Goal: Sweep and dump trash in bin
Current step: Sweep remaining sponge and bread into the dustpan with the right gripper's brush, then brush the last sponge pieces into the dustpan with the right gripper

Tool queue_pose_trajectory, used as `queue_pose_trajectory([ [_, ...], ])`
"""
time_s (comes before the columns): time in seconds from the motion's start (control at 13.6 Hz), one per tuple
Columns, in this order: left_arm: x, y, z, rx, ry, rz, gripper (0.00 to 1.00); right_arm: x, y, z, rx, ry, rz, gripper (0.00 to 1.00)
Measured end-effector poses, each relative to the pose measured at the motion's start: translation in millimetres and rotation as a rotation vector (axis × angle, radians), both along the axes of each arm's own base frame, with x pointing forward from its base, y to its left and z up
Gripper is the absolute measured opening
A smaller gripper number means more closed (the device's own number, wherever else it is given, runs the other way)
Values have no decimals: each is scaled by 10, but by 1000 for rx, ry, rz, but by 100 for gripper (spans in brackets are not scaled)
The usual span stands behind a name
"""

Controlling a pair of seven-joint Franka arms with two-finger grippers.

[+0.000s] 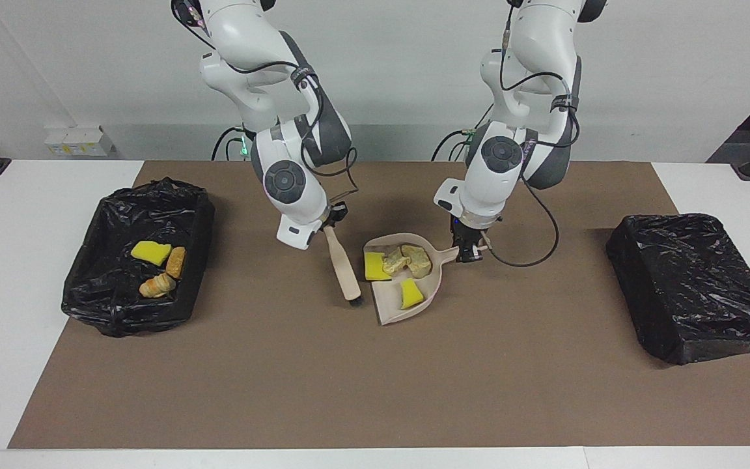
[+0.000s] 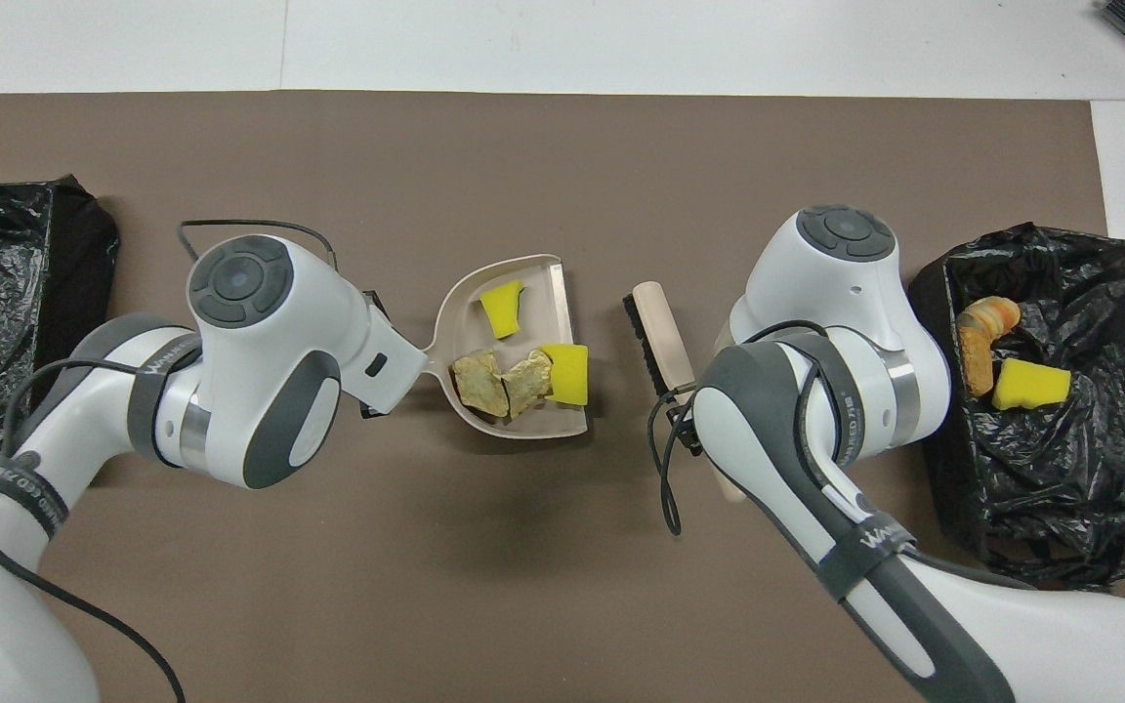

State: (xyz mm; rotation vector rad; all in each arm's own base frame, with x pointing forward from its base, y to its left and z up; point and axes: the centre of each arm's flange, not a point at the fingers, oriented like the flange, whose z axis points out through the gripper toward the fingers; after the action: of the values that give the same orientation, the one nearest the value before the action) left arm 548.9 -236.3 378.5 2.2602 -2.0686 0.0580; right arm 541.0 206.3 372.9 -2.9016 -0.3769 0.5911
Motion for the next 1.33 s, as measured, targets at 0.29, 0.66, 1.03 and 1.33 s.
queue_pose_trajectory([
  [0.29, 184, 1000, 438, -45, 5, -21, 33, -84, 51, 381, -93, -6, -138, 26],
  [0.66, 285, 2566, 776, -49, -45, 81, 33, -641, 933, 409, -152, -39, -146, 26],
  [1.03, 318, 2204, 464, 23, -2, 24, 33, -1066, 1299, 415, -148, -60, -126, 26],
  [1.33, 157, 1328, -46, 32, 24, 52, 33, -974, 1295, -111, -169, -26, -142, 26],
])
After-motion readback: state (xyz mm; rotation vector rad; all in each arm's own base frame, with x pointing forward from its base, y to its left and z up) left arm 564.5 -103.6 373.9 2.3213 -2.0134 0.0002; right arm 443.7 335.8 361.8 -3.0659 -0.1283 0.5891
